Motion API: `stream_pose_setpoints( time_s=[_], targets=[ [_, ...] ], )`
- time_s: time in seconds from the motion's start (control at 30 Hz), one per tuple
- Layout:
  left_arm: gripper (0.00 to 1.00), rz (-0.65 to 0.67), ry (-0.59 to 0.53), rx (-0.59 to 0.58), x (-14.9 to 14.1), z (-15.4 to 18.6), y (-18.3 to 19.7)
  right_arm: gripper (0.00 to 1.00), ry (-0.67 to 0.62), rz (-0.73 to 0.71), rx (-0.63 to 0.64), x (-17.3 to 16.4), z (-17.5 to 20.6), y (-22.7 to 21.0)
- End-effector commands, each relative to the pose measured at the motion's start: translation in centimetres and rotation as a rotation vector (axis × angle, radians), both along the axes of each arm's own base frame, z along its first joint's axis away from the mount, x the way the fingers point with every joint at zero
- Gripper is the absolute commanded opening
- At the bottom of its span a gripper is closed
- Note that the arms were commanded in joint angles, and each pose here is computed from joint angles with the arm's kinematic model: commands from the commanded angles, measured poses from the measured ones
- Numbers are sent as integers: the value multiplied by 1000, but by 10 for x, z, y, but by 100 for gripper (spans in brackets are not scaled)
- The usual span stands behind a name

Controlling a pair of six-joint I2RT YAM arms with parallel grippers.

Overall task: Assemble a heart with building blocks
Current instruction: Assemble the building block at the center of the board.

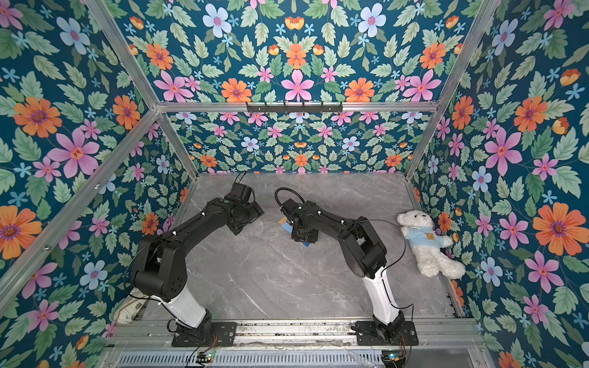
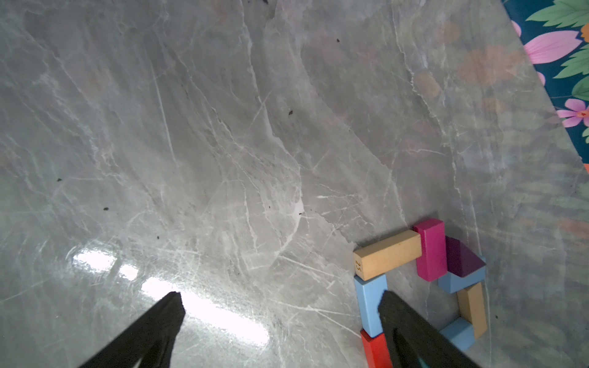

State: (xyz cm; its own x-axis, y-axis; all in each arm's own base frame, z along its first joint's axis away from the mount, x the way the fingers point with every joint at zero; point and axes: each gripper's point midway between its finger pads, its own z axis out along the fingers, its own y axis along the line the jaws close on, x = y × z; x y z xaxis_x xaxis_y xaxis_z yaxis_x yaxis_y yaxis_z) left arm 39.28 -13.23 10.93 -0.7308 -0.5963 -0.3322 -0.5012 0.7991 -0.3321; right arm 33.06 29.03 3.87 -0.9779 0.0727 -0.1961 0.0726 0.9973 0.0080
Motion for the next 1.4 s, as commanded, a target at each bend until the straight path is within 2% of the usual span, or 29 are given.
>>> stream_pose_setpoints(
  time_s=[0.0, 0.27, 0.5, 0.53, 0.57, 0.7, 0.87, 1.1, 1.23, 1.37],
  targets=[
    [99, -2, -4, 12, -1, 2, 2, 41, -5, -2, -25, 0, 1, -5],
    [99, 2, -7, 14, -3, 2, 4, 64, -10, -5, -13, -3, 5, -7],
    [99, -1, -13, 10, 0, 4, 2, 78, -54, -17, -11, -2, 22, -13],
    [99, -1, -15, 9, 0, 5, 2, 93, -62, -18, -8, -2, 26, -14],
    [99, -2, -18, 11, 0, 6, 2, 99, -72, -20, -6, -1, 31, -14],
    [99, -15, -32, 31, 3, 14, 4, 99, -119, -25, -8, 1, 55, -20],
    [99, -43, -102, 74, 11, 38, 8, 99, -222, -39, 1, 9, 101, -31],
    [99, -62, -158, 163, 25, 70, 18, 99, -322, -69, 12, 21, 153, -63],
    [99, -59, -225, 207, 32, 96, 31, 99, -423, -147, 77, 24, 184, -103],
    [100, -14, -348, 209, 35, 127, 55, 99, -566, -302, 123, 22, 203, -173]
  ],
)
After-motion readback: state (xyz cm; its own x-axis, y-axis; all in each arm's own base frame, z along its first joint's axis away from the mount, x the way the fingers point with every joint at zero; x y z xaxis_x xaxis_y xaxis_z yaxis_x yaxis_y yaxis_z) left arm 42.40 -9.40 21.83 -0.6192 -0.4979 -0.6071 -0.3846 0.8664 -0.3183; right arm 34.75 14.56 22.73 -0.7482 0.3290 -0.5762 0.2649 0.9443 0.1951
